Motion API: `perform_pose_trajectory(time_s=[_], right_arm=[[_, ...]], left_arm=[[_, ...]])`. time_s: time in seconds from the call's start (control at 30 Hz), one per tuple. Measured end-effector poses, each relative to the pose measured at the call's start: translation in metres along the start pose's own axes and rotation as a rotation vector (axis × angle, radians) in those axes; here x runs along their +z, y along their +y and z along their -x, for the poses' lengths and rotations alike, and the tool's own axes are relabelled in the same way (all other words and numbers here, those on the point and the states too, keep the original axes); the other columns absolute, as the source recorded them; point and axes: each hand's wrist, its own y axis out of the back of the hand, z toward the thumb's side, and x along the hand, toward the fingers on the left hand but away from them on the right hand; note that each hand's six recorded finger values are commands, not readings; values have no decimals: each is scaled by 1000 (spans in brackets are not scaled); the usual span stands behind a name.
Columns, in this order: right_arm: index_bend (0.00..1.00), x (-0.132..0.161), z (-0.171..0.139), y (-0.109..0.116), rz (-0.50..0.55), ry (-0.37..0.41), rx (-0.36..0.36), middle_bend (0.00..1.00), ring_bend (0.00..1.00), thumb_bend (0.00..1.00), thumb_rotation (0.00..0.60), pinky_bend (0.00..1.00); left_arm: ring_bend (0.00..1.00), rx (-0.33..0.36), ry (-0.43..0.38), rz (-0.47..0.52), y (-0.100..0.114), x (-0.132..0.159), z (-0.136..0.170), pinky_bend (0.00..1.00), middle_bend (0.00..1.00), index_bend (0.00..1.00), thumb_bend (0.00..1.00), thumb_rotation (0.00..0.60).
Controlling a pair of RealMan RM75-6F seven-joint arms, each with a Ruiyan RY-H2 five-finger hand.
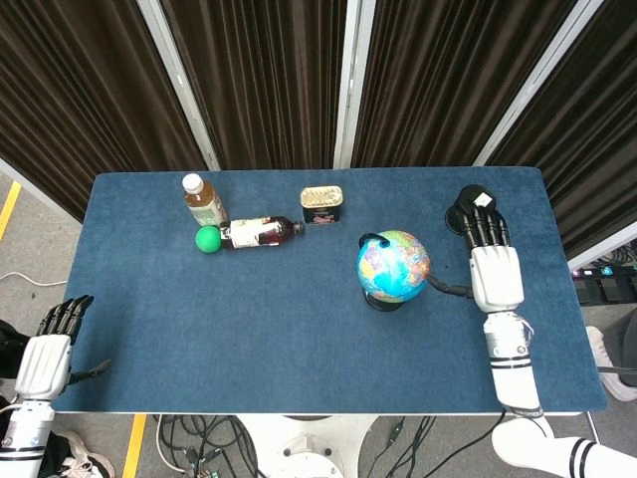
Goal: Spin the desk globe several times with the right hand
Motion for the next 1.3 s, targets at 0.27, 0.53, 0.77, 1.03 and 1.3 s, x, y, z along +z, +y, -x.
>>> perform_pose_trajectory(time_s=[0.27, 0.53, 0.77, 1.03, 1.3], right_arm=[[0, -18, 3, 10, 14, -43, -13, 0, 0, 0, 399, 0], [0, 13, -20, 16, 44, 89, -11, 0, 0, 0, 400, 0], [0, 50, -41, 12, 58, 209, -11, 0, 0, 0, 398, 0], [0, 60, -23, -9, 47, 169, 26, 0, 0, 0, 400, 0], [0, 54, -15, -8, 32, 137, 23, 0, 0, 0, 400, 0]], left_arm=[[40, -1, 1, 1, 0, 0, 0, 94, 77, 70, 74, 600], [40, 0, -6, -1, 0, 3, -1, 94, 77, 69, 74, 600], [40, 2, -4, 2, 1, 1, -1, 94, 77, 69, 74, 600], [41, 1, 8, 8, 0, -3, 1, 94, 77, 70, 74, 600], [40, -1, 6, 10, 0, -4, 1, 94, 77, 69, 74, 600]])
